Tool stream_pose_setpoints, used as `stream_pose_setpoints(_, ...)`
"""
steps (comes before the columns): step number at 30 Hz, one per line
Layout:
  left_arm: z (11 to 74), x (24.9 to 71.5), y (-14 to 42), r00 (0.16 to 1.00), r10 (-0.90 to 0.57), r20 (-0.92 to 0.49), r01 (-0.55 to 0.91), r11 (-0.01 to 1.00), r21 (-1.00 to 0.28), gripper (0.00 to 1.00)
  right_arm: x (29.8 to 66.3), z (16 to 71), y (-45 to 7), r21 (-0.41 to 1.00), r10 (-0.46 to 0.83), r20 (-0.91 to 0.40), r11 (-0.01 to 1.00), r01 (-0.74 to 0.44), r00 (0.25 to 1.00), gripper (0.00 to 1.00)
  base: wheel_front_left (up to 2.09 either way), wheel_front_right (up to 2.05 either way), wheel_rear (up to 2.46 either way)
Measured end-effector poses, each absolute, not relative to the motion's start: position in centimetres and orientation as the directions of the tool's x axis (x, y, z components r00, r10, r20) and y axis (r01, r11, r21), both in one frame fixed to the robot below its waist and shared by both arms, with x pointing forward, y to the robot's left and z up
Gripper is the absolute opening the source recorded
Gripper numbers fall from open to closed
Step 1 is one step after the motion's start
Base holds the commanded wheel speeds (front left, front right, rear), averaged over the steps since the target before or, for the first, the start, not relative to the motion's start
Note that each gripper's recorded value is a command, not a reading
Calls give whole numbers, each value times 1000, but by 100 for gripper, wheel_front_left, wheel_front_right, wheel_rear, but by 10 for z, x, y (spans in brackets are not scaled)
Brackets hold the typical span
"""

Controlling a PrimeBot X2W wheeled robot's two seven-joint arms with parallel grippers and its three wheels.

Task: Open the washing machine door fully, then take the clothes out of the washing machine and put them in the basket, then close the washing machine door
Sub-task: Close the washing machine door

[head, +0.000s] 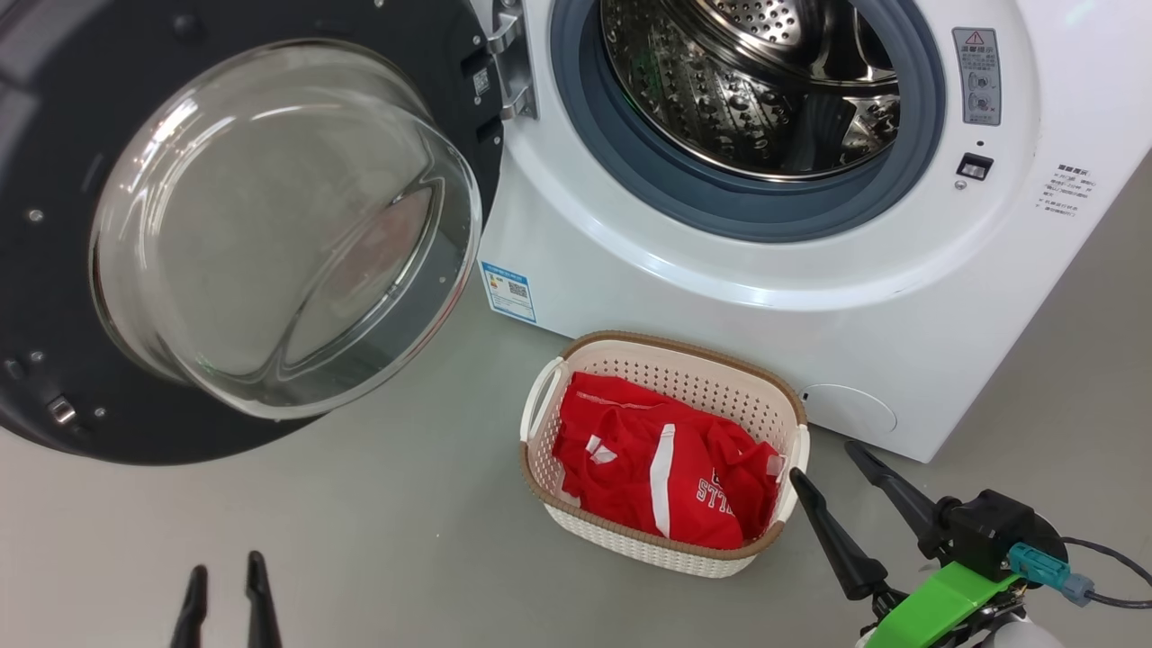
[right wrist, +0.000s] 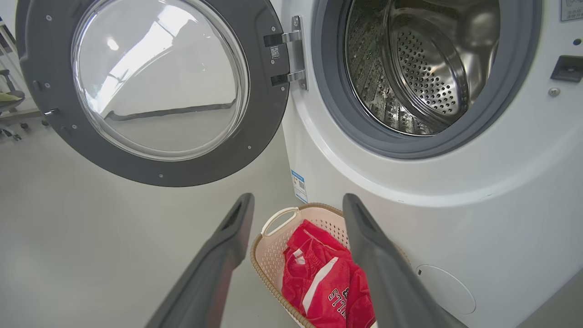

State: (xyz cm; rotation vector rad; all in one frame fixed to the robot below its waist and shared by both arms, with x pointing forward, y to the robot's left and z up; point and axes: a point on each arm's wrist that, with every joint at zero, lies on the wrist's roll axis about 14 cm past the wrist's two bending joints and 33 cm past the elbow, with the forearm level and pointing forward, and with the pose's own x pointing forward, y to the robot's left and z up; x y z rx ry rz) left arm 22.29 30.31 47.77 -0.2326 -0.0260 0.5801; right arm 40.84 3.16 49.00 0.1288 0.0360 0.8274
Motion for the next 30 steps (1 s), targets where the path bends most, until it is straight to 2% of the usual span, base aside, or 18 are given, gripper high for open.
stream_pose_setpoints(1, 480, 224, 303, 841, 540, -33, -533, 815, -228, 0, 408, 490, 32, 128, 736, 19, 669, -732, 677, 100, 0, 0, 0)
stream_pose_setpoints(5, 496, 228, 309, 844, 535, 22, -513, 820, -255, 0, 409, 490, 31, 130, 735, 18, 671, -730, 678, 100, 0, 0, 0)
stream_pose_setpoints(10, 549, 240, 332, 827, 527, 198, -482, 845, -233, 0, 412, 490, 26, 134, 721, 22, 684, -717, 692, 100, 0, 0, 0)
stream_pose_setpoints(16, 629, 252, 368, 758, 494, 426, -472, 866, -166, 0, 416, 486, 20, 143, 708, 17, 697, -703, 706, 100, 0, 0, 0)
stream_pose_setpoints(20, 682, 258, 397, 681, 478, 555, -470, 866, -170, 0, 418, 481, 16, 150, 701, 7, 705, -694, 713, 100, 0, 0, 0)
stream_pose_setpoints(24, 725, 262, 433, 609, 485, 627, -485, 854, -189, 0, 419, 478, 10, 155, 691, 1, 714, -683, 723, 100, 0, 0, 0)
stream_pose_setpoints(27, 743, 265, 462, 560, 527, 639, -484, 834, -265, 0, 421, 476, 7, 158, 684, -3, 721, -675, 730, 100, 0, 0, 0)
stream_pose_setpoints(30, 746, 274, 488, 564, 574, 594, -493, 811, -314, 0, 421, 473, 3, 161, 677, -9, 727, -667, 736, 100, 0, 0, 0)
